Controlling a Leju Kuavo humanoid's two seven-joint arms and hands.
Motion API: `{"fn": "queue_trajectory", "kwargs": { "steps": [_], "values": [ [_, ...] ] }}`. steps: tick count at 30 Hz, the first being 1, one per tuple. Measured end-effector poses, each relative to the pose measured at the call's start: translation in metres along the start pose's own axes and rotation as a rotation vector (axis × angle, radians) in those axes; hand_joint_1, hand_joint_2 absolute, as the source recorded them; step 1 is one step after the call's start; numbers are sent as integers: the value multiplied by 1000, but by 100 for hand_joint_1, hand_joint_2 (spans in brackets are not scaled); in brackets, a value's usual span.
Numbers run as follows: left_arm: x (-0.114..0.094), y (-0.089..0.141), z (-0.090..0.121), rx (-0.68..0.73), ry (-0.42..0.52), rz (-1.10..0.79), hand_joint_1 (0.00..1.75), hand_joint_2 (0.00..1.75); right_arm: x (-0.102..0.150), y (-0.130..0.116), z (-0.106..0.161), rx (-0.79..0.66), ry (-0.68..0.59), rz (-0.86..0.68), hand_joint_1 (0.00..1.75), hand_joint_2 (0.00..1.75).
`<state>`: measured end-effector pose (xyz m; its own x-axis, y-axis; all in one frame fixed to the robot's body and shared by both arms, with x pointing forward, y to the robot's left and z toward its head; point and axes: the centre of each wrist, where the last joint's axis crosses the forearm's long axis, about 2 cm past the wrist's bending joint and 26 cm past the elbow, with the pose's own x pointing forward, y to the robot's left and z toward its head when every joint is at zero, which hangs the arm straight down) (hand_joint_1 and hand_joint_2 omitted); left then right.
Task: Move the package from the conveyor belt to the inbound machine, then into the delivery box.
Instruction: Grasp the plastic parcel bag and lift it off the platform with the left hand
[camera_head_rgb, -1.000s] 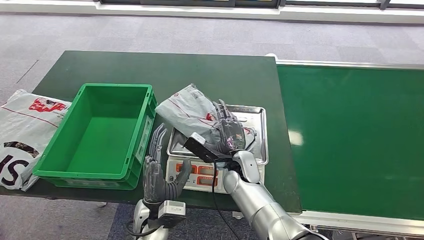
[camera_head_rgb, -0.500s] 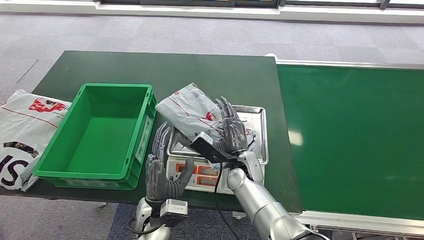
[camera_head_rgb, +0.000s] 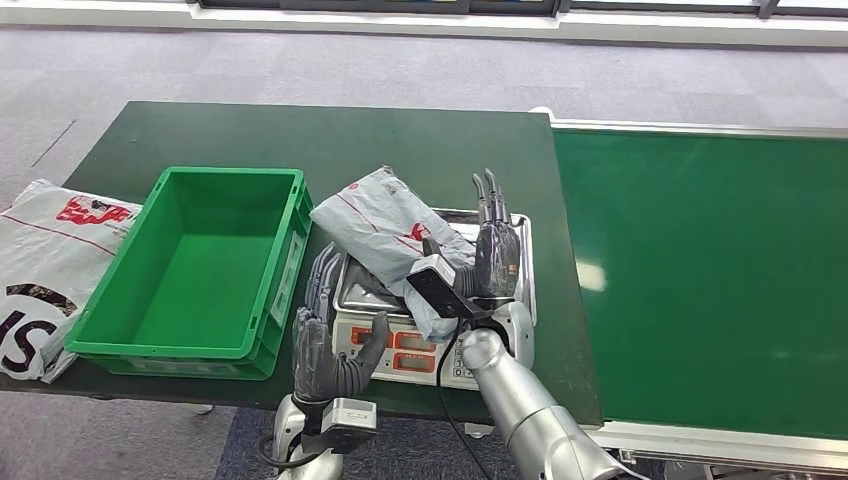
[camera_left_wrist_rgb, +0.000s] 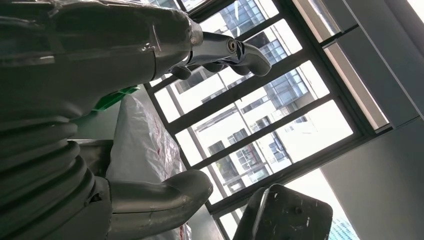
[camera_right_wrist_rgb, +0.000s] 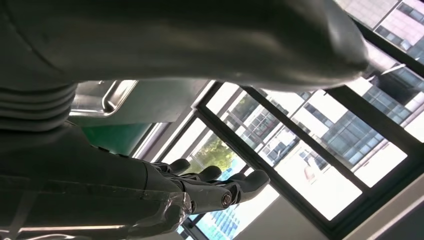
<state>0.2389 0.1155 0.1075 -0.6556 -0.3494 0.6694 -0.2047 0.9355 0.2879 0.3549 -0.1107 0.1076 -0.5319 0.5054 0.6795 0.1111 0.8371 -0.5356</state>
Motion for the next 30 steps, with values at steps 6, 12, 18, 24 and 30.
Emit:
{"fn": "queue_trajectory", "kwargs": {
  "steps": [6,12,18,24,30],
  "values": [
    [0,-1,1,-3,3,1,0,175,5,-3,0,-99,1,-6,0,0],
    [-1,-1,1,-22,-12,-17,0,175,18,-15,-1,-170,-100,41,0,175],
    [-16,-3,-14,-116,-68,-149,0,175,46,-50,-17,-356,-246,76,0,175],
    [-59,2,-68,-168,-18,-284,0,175,84,-83,-30,-514,-403,64,0,175],
    [-72,2,-99,-178,3,-324,0,175,100,-102,-32,-589,-471,64,0,175]
  ]
}}
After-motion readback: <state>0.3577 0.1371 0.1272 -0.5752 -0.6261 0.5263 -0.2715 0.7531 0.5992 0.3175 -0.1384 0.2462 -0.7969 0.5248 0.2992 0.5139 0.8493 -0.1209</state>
